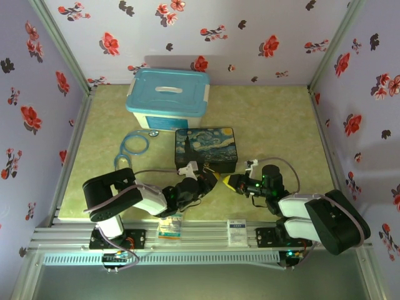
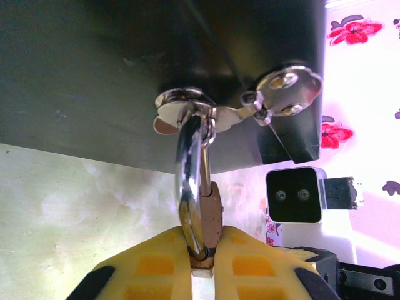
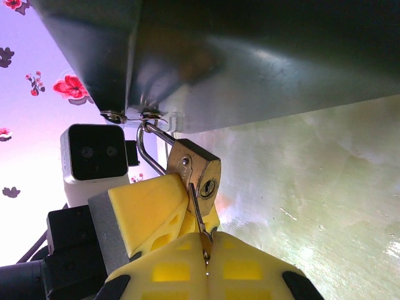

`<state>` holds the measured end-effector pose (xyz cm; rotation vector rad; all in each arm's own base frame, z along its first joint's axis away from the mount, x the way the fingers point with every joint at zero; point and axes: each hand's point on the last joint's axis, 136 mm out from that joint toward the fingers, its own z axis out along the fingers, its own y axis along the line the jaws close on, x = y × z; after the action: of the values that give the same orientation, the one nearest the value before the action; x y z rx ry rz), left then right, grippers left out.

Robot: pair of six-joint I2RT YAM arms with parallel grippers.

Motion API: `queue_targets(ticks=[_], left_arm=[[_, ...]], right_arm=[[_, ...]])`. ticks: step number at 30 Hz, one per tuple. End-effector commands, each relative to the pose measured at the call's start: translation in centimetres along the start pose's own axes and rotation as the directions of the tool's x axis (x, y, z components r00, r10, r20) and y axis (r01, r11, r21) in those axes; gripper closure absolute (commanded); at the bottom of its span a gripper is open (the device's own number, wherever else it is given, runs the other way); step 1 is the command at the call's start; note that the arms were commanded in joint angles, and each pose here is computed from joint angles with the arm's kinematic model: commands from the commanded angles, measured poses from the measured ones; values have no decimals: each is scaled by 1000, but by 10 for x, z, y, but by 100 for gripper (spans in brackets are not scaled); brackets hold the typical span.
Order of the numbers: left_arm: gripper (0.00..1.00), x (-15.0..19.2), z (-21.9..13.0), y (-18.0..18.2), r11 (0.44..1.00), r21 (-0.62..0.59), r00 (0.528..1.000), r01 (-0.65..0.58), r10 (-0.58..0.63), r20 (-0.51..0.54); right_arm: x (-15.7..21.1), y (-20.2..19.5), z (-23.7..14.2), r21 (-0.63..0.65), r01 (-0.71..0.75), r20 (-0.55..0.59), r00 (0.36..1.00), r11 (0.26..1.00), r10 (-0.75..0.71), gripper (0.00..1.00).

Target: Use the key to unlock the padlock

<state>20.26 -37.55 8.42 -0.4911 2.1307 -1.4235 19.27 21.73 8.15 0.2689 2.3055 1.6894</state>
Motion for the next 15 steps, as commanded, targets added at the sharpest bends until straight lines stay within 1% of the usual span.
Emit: queue_targets(ticks=[1, 8, 13, 15], left_arm=[[100, -10, 0, -28, 994, 103, 999, 31, -35, 35], [100, -11, -1, -30, 994, 106, 999, 31, -35, 39], [100, -7, 2, -31, 992, 116, 998, 50, -53, 28], [100, -7, 3, -31, 991, 121, 998, 57, -61, 27]], right_arm=[[-1, 3, -1, -12, 36, -4, 999, 999, -36, 100], [4, -8, -2, 18, 29, -6, 1000, 999, -29, 100], [1, 4, -2, -15, 51, -1, 999, 999, -51, 100], [2, 2, -2, -2, 58, -14, 998, 998, -58, 100]])
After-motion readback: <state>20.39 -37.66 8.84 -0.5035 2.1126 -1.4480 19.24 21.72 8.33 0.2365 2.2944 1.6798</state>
